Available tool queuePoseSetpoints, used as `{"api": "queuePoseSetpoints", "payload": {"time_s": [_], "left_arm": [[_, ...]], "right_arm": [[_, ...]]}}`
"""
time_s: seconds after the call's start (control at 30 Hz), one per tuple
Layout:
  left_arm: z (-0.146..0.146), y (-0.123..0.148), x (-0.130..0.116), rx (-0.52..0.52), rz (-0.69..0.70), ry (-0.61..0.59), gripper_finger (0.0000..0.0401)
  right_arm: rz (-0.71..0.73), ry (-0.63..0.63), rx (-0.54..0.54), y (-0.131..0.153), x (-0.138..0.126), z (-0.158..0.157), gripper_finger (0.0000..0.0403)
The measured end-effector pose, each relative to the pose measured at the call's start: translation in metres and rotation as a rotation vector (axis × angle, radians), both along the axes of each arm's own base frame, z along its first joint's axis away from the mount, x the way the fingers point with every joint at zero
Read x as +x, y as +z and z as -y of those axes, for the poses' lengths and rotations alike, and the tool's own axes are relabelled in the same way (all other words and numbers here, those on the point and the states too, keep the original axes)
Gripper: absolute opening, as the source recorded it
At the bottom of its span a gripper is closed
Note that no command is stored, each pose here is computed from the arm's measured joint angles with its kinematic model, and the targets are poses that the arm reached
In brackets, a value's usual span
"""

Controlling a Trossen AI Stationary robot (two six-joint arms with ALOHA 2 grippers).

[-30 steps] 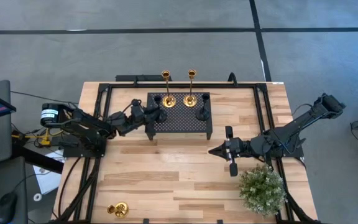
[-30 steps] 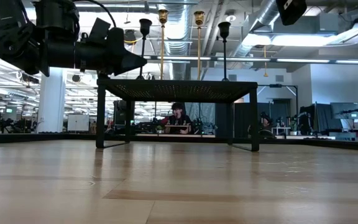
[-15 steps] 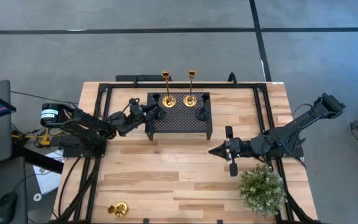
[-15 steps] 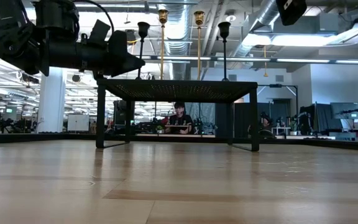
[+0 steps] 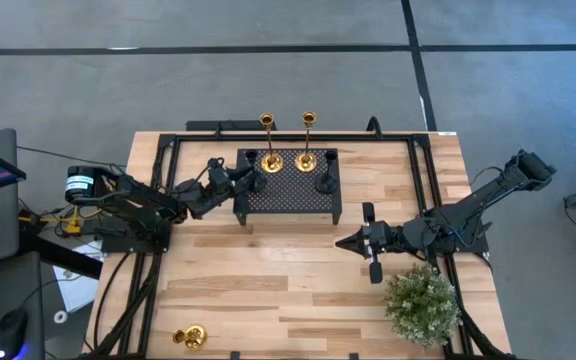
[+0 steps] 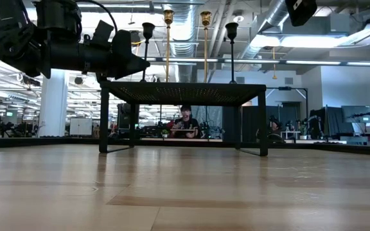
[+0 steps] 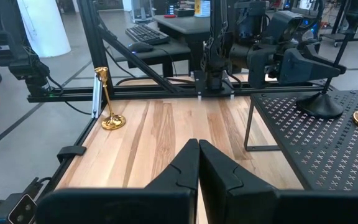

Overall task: Pick & Place candle stick holders
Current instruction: Put the black candle holder on the shelf, then put the gold candle holder on the shelf

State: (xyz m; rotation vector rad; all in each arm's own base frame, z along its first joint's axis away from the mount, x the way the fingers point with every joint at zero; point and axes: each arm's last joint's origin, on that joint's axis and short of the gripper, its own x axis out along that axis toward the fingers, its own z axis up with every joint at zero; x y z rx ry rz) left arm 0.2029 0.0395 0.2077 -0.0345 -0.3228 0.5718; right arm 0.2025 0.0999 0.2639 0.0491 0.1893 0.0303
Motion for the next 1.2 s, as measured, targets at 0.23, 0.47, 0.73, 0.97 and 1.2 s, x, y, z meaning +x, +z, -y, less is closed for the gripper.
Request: {"api": "queuePoseSetpoints", "payload": {"time_s": [0.23, 0.47, 0.73, 0.97, 1.2], "left_arm": [[0.000, 0.000, 0.000, -0.006, 0.004, -0.004, 0.0141], [0.000, 0.000, 0.000, -0.026, 0.018, -0.011, 0.0217], [0.000, 0.000, 0.000, -0.062, 0.041, -0.025, 0.0286], [0.002, 0.004, -0.002, -0.020, 0.039, -0.017, 0.0304], [0.011, 0.006, -0.002, 0.019, 0.024, -0.049, 0.0302]], "right_arm": [[0.000, 0.000, -0.001, 0.000, 0.000, 0.000, 0.0000], [0.000, 0.000, 0.000, 0.000, 0.000, 0.000, 0.0000], [0.000, 0.000, -0.001, 0.000, 0.000, 0.000, 0.0000], [-0.007, 0.000, -0.004, -0.001, 0.000, 0.000, 0.0000], [-0.020, 0.000, -0.011, -0.002, 0.000, 0.000, 0.0000]]}}
